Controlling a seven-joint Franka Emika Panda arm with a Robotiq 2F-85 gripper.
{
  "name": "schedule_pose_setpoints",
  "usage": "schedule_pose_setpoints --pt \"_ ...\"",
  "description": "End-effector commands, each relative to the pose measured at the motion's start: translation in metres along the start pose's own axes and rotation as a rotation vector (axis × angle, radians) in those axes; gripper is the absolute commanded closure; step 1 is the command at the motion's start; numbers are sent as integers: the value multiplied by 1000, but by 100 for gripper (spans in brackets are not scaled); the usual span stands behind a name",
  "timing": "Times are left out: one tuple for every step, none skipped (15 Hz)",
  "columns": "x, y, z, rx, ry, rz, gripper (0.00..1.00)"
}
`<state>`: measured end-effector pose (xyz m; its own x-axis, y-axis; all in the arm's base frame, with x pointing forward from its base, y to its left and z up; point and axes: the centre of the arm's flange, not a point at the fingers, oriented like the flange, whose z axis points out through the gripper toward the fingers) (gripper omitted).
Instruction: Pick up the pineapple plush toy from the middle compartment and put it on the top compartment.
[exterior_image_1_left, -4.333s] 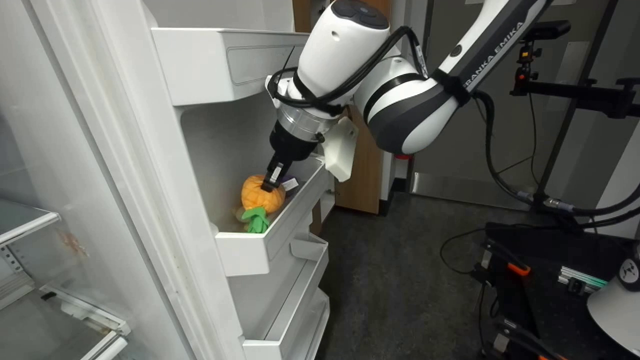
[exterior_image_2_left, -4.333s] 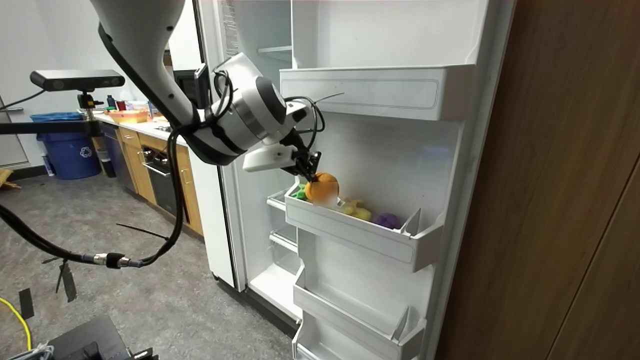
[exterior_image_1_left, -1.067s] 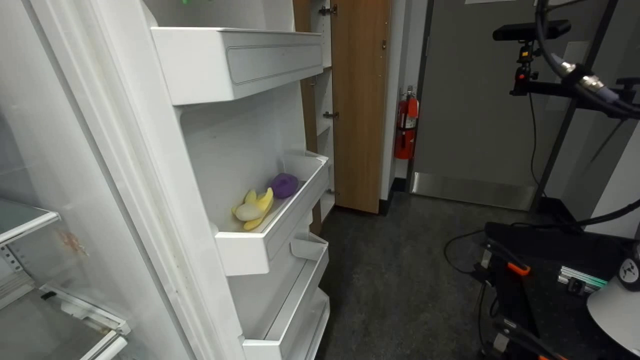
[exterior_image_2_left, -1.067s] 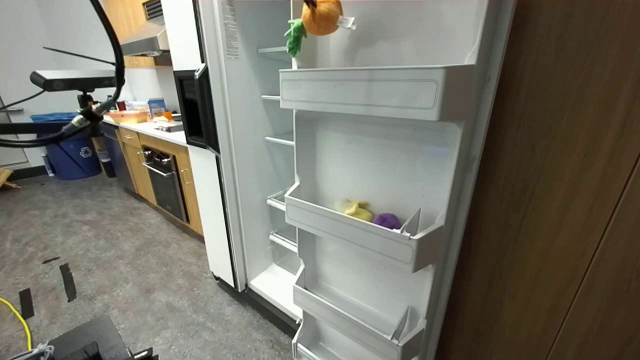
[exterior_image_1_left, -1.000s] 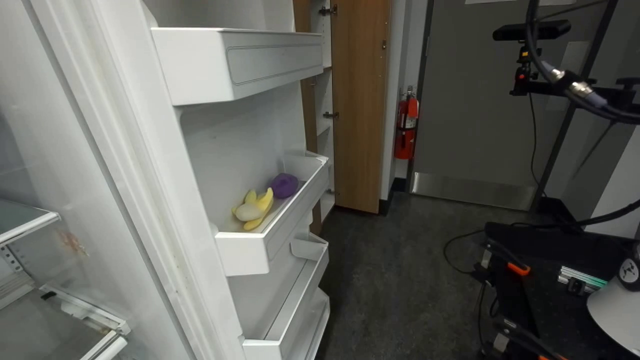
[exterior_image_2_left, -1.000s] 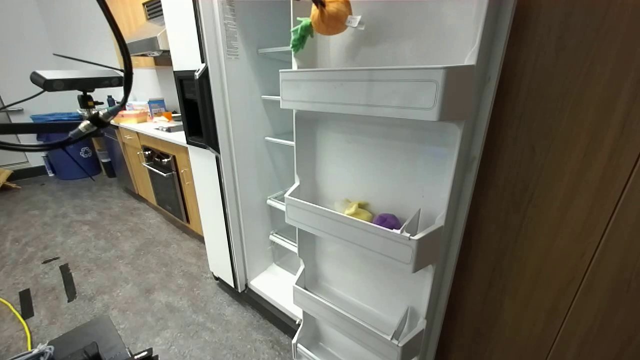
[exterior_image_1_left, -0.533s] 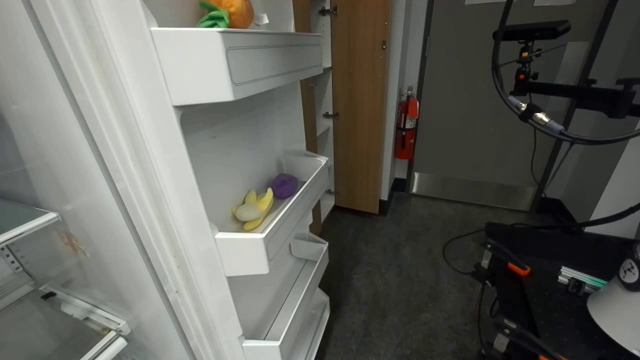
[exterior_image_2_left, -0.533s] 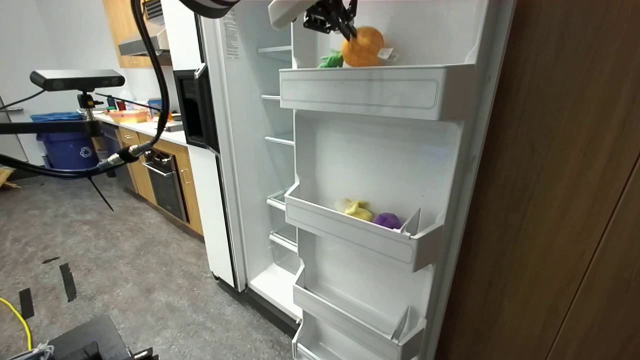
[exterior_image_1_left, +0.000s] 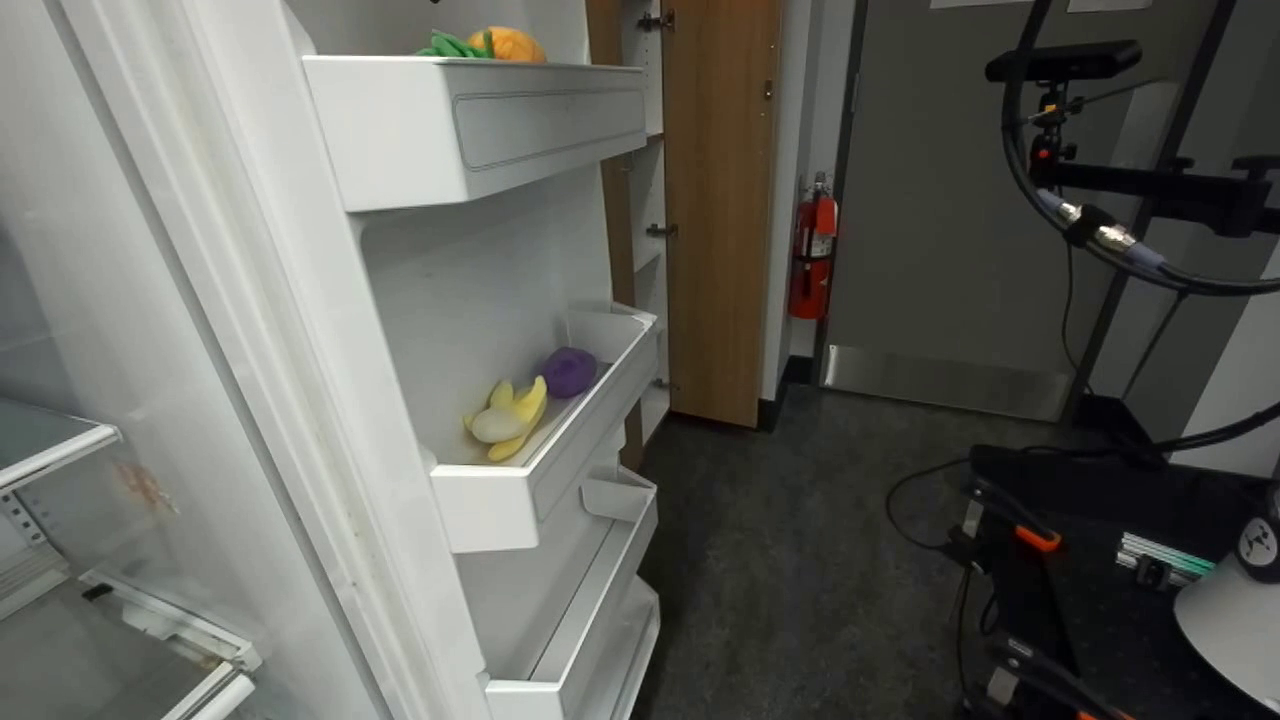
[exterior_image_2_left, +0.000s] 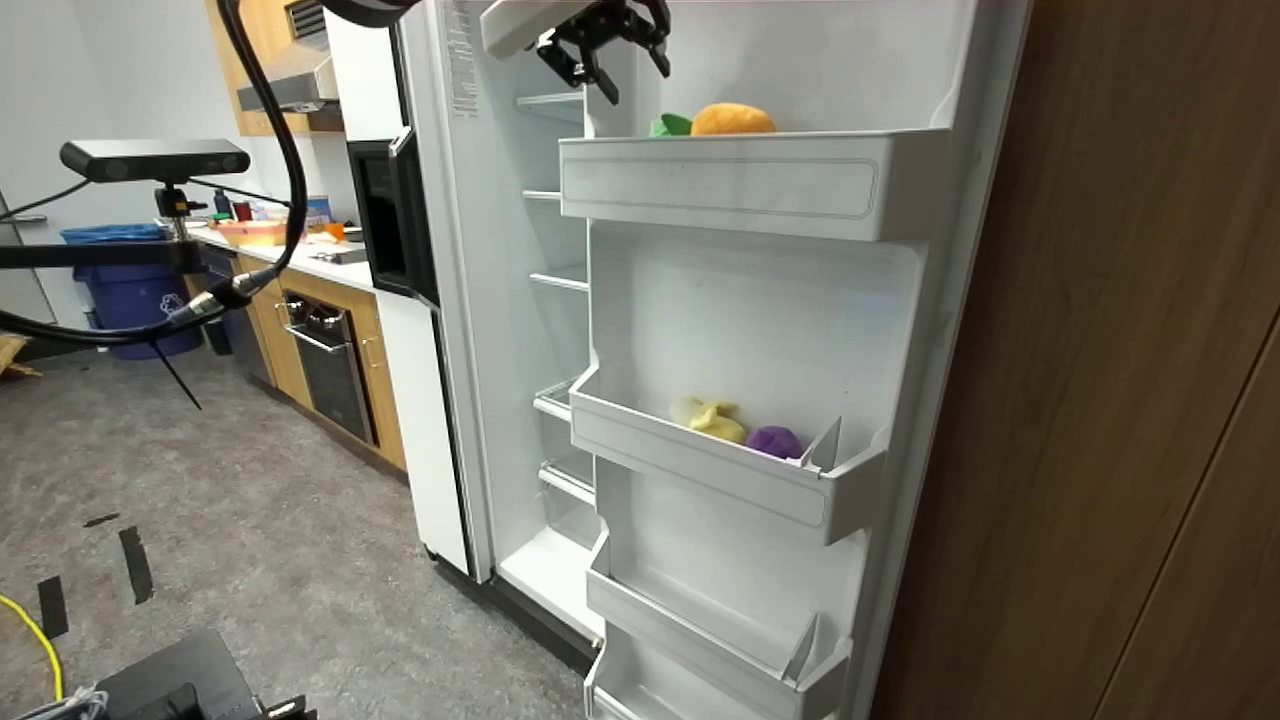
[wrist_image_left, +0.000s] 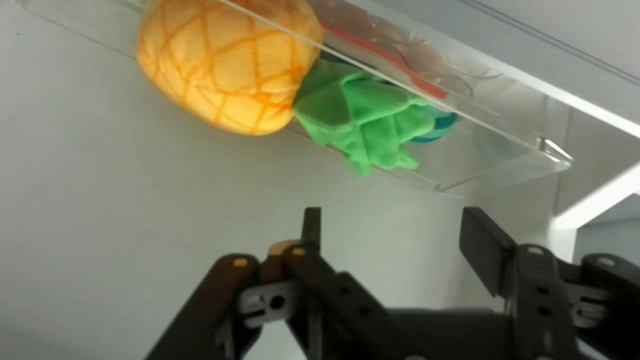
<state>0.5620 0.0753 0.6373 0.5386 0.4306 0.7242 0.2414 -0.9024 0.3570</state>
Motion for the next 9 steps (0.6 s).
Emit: schedule_pose_setpoints --pt "-2 -13 -34 44 -55 -26 0" --pt "-3 -17 -42 49 -69 -35 0" --pt "-4 -21 -50 64 -80 -43 0" --pt "-5 -19 -63 75 -91 -53 0" --pt "-8 -23 -72 83 -102 -65 0" --pt "-9 -25 -81 93 -116 -79 0" --pt "-14 -26 -93 100 -144 -92 0" --pt "-19 -27 -101 116 -173 -98 0" --pt "-24 -31 -107 138 -219 -102 0"
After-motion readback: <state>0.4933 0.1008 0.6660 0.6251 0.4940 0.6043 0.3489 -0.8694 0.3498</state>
